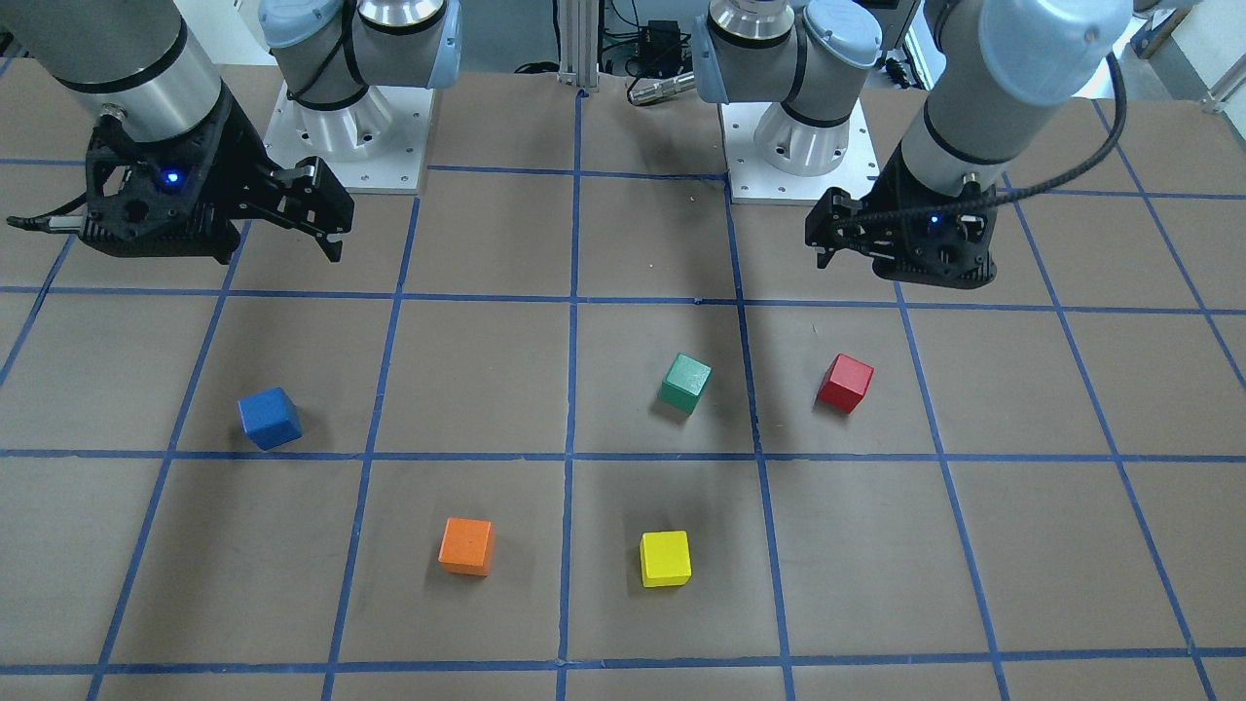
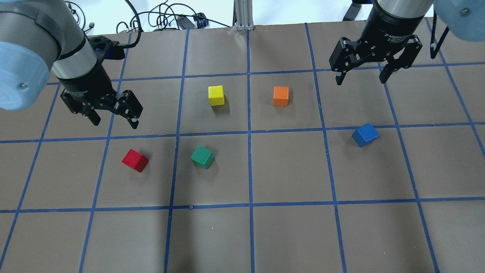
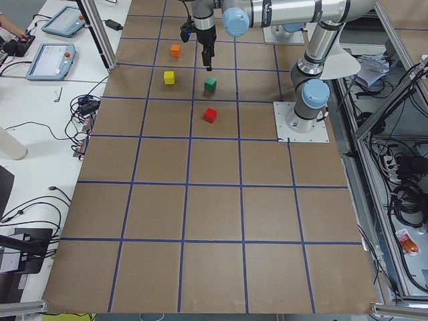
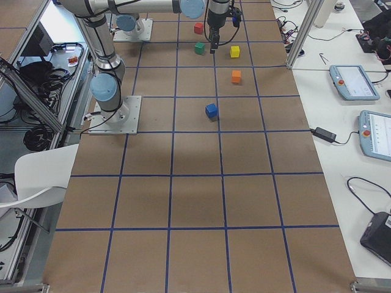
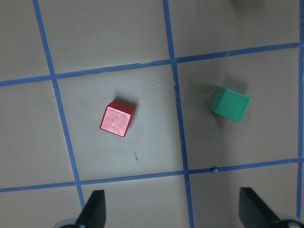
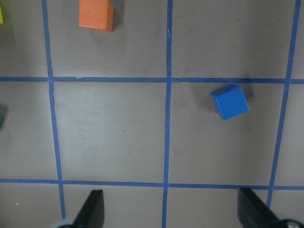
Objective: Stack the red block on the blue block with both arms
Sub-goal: 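Move the left gripper down toward the red cube, then lower the left gripper around the red cube and close it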
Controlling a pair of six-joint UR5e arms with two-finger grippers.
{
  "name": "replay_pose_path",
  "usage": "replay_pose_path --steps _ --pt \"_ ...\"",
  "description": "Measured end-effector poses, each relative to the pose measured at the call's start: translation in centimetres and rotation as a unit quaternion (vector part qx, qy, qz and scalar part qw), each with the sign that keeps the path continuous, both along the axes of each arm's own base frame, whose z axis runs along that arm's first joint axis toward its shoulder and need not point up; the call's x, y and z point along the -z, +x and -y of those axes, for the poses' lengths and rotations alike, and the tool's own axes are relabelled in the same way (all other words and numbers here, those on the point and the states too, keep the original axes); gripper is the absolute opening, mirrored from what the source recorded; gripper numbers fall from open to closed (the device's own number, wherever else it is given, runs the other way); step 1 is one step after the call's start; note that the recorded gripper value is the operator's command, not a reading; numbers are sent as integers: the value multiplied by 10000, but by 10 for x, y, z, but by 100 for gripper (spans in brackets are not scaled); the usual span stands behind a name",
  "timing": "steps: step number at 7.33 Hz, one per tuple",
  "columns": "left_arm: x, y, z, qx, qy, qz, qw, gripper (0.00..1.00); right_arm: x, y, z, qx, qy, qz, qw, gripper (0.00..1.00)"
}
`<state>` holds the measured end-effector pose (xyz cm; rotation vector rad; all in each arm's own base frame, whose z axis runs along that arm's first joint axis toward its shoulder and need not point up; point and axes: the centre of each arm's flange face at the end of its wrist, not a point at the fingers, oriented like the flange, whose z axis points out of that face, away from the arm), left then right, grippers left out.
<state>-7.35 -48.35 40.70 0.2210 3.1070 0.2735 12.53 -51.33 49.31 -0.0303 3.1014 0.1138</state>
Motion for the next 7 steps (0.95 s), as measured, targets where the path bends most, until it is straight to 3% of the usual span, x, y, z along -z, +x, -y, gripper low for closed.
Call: replay_pose_path --steps 3,7 --pt "98 26 2 420 -157 -58 9990 100 0 0 0 5 0 0 10000 100" --pt "163 46 14 1158 11 24 9933 100 0 0 0 8 2 0 10000 100"
